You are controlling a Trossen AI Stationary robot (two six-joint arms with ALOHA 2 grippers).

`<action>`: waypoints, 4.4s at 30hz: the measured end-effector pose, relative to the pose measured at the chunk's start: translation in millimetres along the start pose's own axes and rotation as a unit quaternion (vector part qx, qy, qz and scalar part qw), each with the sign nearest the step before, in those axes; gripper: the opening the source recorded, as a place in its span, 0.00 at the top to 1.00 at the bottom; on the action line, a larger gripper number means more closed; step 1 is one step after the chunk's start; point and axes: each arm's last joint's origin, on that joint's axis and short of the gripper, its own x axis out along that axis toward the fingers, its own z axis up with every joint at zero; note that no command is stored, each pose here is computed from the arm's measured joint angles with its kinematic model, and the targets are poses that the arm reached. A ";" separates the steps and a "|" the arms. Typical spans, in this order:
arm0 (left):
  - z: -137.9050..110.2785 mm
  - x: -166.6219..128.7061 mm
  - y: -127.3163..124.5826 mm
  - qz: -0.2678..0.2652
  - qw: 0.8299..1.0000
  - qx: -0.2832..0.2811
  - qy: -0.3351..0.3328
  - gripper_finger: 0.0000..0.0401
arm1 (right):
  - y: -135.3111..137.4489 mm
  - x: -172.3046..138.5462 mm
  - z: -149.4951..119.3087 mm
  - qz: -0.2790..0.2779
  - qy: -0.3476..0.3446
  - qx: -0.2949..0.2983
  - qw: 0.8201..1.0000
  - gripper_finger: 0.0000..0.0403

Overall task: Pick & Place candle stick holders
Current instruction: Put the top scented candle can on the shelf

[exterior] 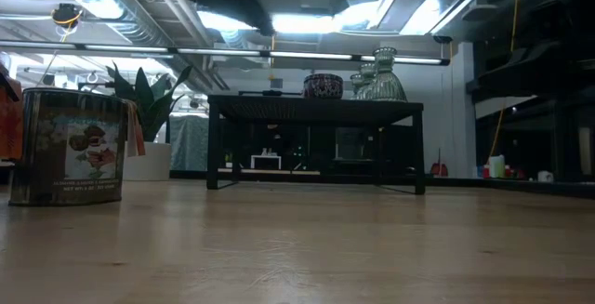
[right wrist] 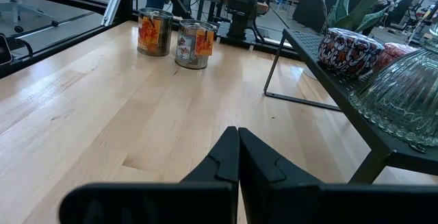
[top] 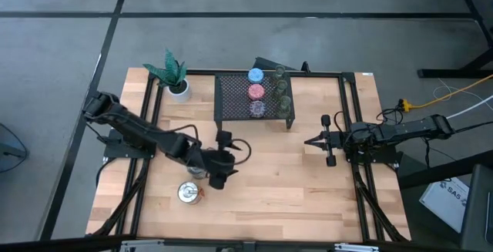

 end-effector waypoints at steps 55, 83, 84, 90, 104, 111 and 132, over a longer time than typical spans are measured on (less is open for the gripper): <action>-64.2 -7.3 -6.8 0.010 0.910 -0.229 0.345 0.41 | 0.0 0.0 0.0 0.000 0.000 0.000 1.000 0.99; -20.9 25.6 26.8 -0.140 0.986 -0.031 0.081 0.52 | 0.0 0.0 0.0 0.000 0.000 0.000 1.000 0.99; -21.0 24.2 24.3 -0.144 0.986 -0.027 0.085 0.52 | 0.0 0.0 0.0 0.000 0.000 0.000 1.000 0.99; -30.8 12.2 7.9 -0.180 0.973 -0.006 0.142 0.50 | 0.0 0.0 0.0 0.000 0.000 0.000 1.000 0.99; -37.8 6.8 -0.3 -0.125 0.974 -0.037 0.186 0.57 | 0.0 0.0 0.0 0.000 0.000 0.000 1.000 0.99; -42.9 20.0 -6.3 -0.118 0.970 -0.038 0.210 0.60 | 0.0 0.0 0.0 0.000 0.000 0.000 1.000 0.99; -45.6 28.1 -8.5 -0.092 0.973 -0.012 0.212 0.98 | 0.0 0.0 0.0 0.000 0.000 0.000 1.000 0.99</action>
